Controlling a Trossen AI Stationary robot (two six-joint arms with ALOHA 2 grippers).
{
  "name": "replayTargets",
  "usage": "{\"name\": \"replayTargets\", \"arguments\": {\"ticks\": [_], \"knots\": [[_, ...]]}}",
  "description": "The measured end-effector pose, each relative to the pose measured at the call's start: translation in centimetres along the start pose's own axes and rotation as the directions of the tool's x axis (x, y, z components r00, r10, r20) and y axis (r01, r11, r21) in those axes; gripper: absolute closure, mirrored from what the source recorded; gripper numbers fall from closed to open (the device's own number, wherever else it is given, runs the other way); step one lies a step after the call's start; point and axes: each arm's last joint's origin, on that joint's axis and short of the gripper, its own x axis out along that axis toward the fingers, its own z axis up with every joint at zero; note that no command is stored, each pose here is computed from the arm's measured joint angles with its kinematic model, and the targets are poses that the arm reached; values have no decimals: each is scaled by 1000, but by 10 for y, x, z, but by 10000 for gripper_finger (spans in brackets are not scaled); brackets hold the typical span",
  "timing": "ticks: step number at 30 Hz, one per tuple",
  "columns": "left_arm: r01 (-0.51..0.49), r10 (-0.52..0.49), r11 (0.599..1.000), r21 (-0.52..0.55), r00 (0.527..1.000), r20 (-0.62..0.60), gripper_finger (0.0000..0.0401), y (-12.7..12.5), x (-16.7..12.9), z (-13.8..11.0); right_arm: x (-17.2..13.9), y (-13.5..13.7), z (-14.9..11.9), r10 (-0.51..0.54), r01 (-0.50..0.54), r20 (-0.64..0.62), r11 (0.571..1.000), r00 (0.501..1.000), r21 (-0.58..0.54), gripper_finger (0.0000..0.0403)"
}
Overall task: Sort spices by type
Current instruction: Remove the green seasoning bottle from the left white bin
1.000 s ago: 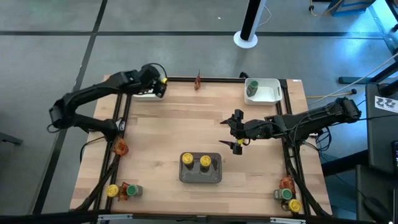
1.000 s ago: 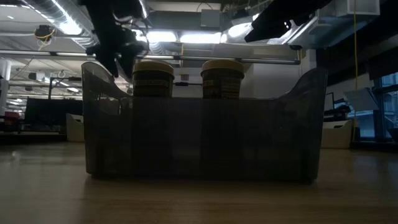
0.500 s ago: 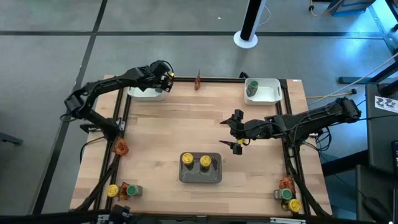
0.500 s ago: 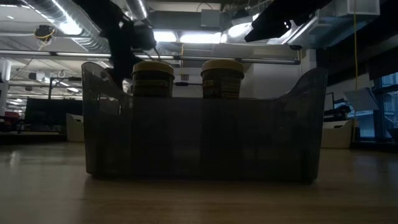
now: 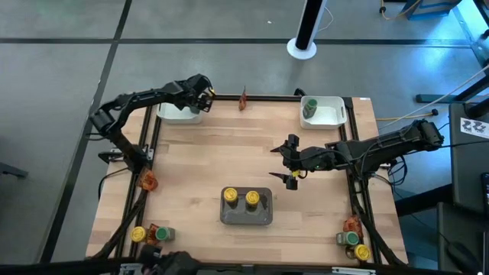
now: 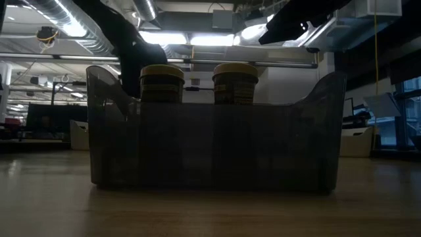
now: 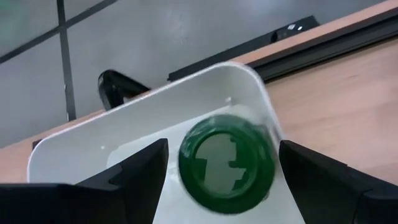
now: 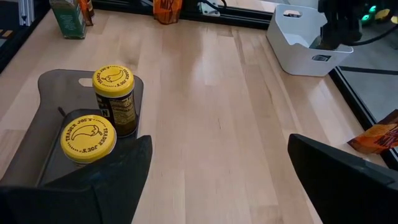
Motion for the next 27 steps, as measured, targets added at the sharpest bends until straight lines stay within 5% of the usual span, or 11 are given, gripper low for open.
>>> {"name": "replayTargets", "arguments": {"ticks": [4, 12, 27], "knots": [[12, -12, 1000, 2, 1000, 24, 123, -1, 0, 3, 0, 0, 0, 0, 0, 0, 1000, 1000, 0, 29], [10, -11, 1000, 11, 1000, 16, 207, 0, 0, 2, 0, 0, 0, 0, 0, 0, 1000, 1000, 0, 29], [18, -19, 999, 42, 1000, 24, 205, 3, -8, 2, 0, 0, 0, 0, 0, 0, 1000, 1000, 0, 29]]}}
